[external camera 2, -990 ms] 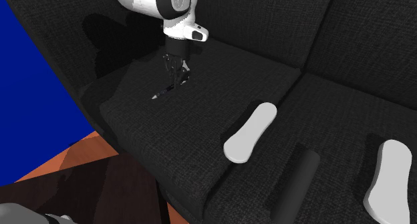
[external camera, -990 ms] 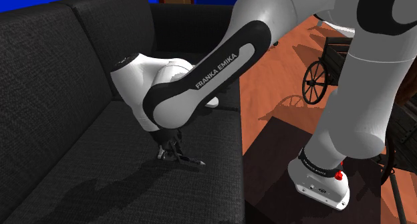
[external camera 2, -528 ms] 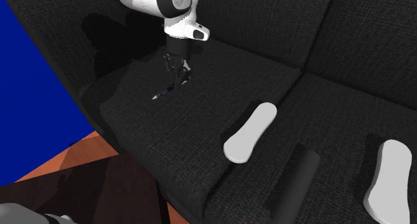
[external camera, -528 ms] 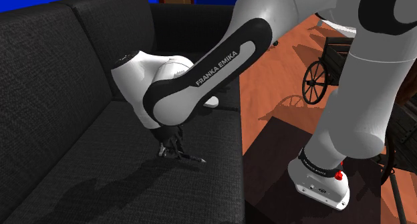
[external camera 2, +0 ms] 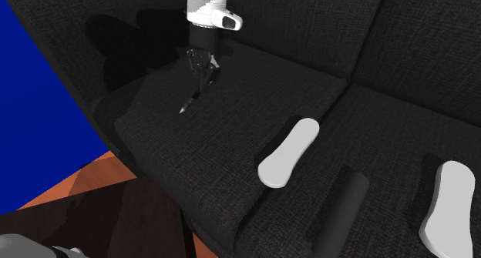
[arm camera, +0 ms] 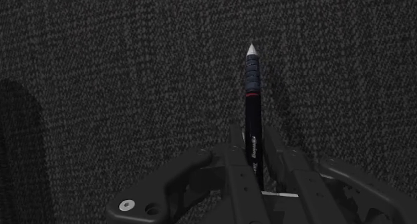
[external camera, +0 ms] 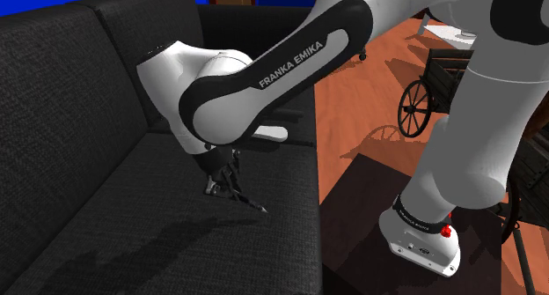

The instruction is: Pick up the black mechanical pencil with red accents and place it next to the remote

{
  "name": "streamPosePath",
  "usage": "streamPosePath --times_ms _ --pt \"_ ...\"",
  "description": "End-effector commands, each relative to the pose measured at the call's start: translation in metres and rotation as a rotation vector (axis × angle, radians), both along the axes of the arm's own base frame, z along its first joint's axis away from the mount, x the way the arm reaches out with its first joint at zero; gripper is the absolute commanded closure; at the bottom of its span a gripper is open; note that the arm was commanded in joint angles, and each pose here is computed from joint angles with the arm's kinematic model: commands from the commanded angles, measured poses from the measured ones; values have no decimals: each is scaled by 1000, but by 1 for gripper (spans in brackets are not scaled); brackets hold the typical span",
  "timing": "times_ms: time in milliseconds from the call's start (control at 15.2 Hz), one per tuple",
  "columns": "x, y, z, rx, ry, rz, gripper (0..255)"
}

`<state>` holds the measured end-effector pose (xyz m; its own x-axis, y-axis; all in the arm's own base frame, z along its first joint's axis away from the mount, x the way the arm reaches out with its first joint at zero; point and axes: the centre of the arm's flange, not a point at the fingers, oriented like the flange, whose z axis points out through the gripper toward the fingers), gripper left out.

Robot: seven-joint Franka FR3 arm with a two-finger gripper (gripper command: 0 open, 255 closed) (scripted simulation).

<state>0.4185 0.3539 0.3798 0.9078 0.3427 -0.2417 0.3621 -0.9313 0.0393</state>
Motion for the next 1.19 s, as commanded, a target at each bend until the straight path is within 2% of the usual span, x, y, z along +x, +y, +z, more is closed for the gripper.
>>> streamPosePath --times_ms 0,528,1122 --pt "-1 0 11 0 0 0 255" --pt "-1 0 48 0 0 0 255" --pt "53 -106 48 0 0 0 255"
